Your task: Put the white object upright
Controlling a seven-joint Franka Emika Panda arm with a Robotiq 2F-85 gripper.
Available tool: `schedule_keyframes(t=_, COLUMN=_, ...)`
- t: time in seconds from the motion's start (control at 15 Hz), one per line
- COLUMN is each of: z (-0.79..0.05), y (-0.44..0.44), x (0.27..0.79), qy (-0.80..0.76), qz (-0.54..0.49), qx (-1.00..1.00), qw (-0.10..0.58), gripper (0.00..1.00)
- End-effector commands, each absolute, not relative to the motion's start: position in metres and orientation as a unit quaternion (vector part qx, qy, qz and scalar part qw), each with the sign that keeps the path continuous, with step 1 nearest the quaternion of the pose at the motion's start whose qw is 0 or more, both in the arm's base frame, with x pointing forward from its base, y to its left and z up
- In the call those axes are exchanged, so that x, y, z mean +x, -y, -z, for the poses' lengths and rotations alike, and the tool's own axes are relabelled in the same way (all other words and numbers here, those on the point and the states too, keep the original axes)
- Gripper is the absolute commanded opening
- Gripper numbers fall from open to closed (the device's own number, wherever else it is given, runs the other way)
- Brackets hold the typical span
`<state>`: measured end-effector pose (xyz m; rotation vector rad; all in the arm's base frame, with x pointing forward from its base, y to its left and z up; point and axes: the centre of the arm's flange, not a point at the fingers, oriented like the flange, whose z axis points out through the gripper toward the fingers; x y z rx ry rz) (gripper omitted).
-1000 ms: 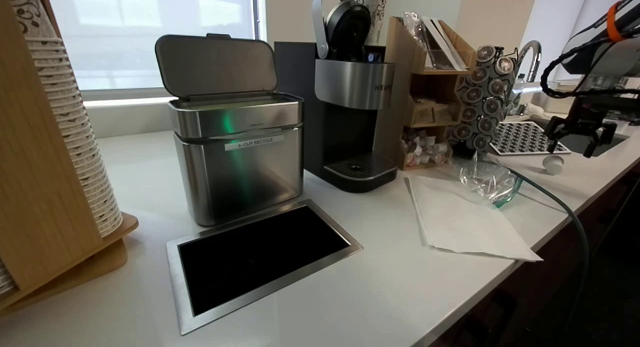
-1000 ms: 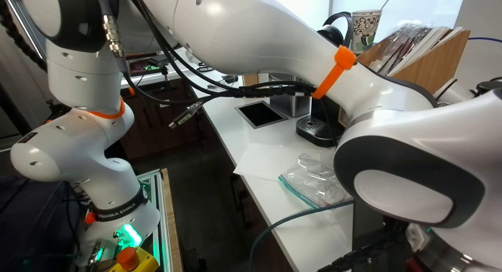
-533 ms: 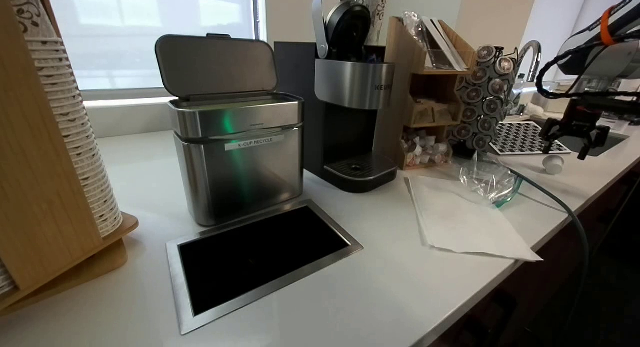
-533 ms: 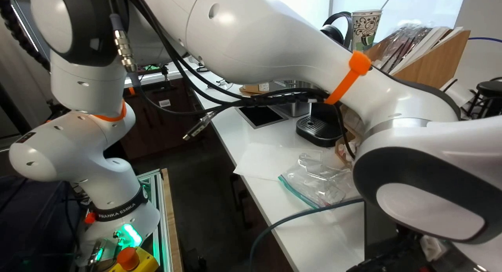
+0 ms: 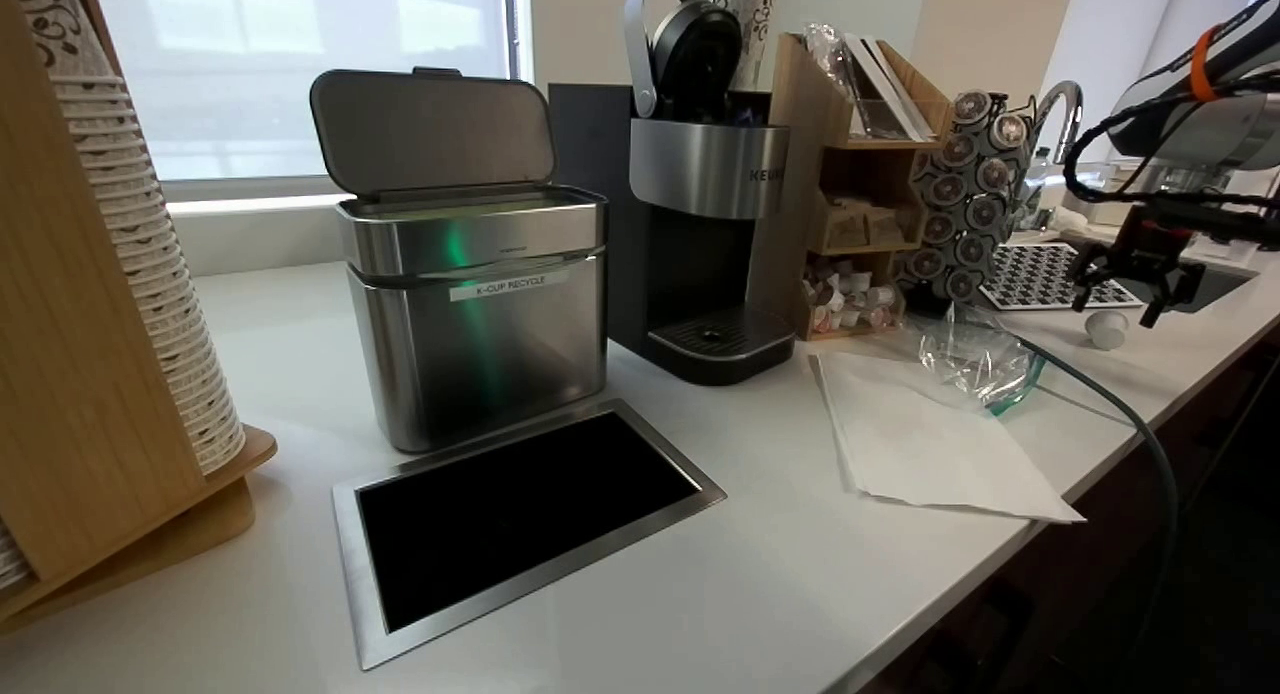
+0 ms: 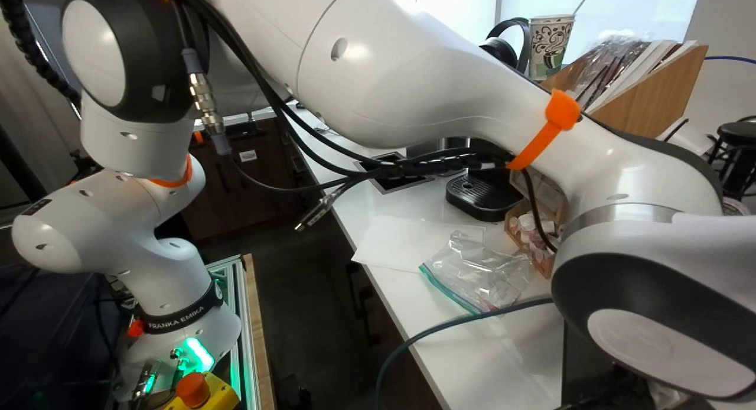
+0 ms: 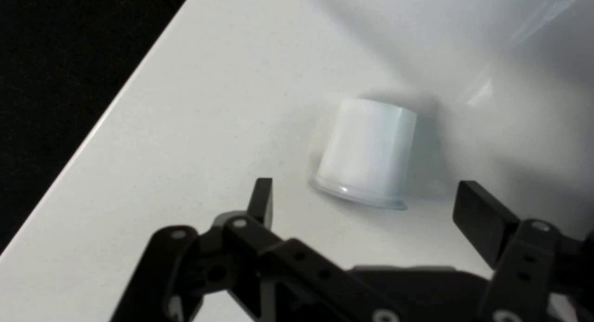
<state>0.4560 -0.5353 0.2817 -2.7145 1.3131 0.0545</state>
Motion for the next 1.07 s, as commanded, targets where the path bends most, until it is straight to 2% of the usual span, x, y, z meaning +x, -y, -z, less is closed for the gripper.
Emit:
schedule_keyframes(t=0.0, z=-0.2772, y=0.5443, x=0.4628, qy=-0.451, qz=-0.031, qx=-0.888, qw=0.083, gripper=1.00)
schedule_keyframes(t=0.47, z=-0.2706, y=0.5458, x=0.4631, qy=-0.473, qz=-0.044, qx=-0.877, qw=0.071, gripper=1.00)
schedule_keyframes(t=0.6, z=-0.2696, y=0.5458, x=0.4633, qy=-0.478, qz=-0.045, qx=-0.874, qw=0.073, gripper=0.96)
schedule_keyframes(t=0.67, z=-0.2692, y=0.5452, x=0.4637, qy=-0.479, qz=-0.046, qx=-0.874, qw=0.073, gripper=0.91)
schedule_keyframes(t=0.8, z=-0.2682, y=0.5448, x=0.4649, qy=-0.483, qz=-0.047, qx=-0.872, qw=0.071, gripper=0.71)
schedule_keyframes(t=1.0, z=-0.2677, y=0.5437, x=0.4648, qy=-0.487, qz=-0.047, qx=-0.870, qw=0.068, gripper=0.50)
